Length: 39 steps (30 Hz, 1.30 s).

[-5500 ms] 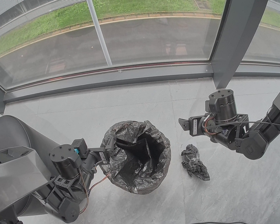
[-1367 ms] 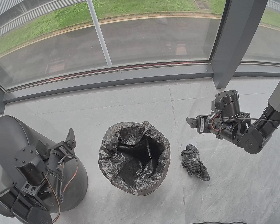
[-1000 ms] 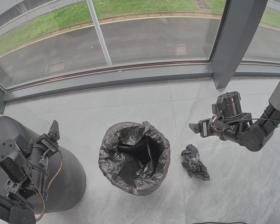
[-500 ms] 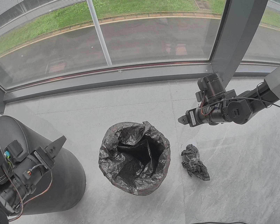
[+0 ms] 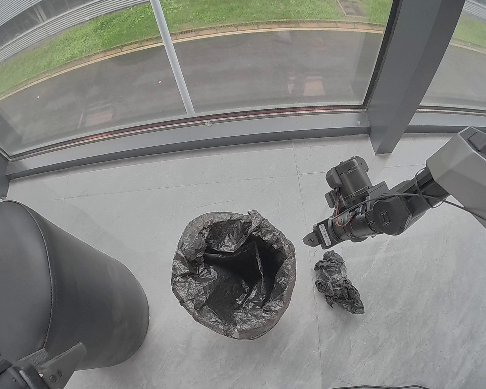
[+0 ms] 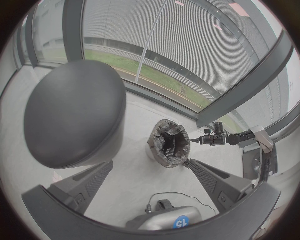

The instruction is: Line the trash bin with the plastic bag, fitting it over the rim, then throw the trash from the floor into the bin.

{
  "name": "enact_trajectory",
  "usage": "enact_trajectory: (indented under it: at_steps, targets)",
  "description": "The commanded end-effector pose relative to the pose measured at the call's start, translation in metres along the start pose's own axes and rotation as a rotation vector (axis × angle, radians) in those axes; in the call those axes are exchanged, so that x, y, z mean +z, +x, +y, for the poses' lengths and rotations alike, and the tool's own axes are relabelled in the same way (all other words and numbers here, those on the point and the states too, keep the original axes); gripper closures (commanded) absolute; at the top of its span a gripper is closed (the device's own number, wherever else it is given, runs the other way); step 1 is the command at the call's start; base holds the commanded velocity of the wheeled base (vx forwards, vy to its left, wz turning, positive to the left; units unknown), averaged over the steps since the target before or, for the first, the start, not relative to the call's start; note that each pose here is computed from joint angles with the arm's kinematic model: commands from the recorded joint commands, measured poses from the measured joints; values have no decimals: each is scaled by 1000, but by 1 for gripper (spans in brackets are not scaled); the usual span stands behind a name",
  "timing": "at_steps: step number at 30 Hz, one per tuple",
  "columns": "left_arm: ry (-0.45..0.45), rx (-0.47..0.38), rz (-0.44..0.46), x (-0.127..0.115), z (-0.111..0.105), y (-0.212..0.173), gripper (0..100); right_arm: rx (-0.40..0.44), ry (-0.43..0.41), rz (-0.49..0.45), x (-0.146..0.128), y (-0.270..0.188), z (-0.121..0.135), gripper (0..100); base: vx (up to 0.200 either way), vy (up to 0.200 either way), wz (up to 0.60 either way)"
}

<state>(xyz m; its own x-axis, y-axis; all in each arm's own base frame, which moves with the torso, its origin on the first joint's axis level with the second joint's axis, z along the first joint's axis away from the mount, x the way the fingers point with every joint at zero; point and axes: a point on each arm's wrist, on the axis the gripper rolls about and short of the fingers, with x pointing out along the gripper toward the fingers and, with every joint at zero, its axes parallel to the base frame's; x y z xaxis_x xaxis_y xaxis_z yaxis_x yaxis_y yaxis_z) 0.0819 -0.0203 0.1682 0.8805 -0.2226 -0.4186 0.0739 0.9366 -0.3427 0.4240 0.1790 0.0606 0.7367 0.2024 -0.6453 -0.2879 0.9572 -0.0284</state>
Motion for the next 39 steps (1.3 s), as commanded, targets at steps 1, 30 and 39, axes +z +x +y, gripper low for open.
enact_trajectory:
  at_steps: [1, 30, 39]
  targets:
    - [36, 107, -177, -48, 23, -46, 0, -24, -36, 91, -28, 65, -10, 0, 0, 0, 0]
    - [81, 318, -243, -97, 47, -46, 0, 18, -234, 626, -82, 102, -23, 0, 0, 0, 0]
    - [79, 315, -252, -100, 48, -46, 0, 20, -237, 715, -121, 121, -1, 0, 0, 0, 0]
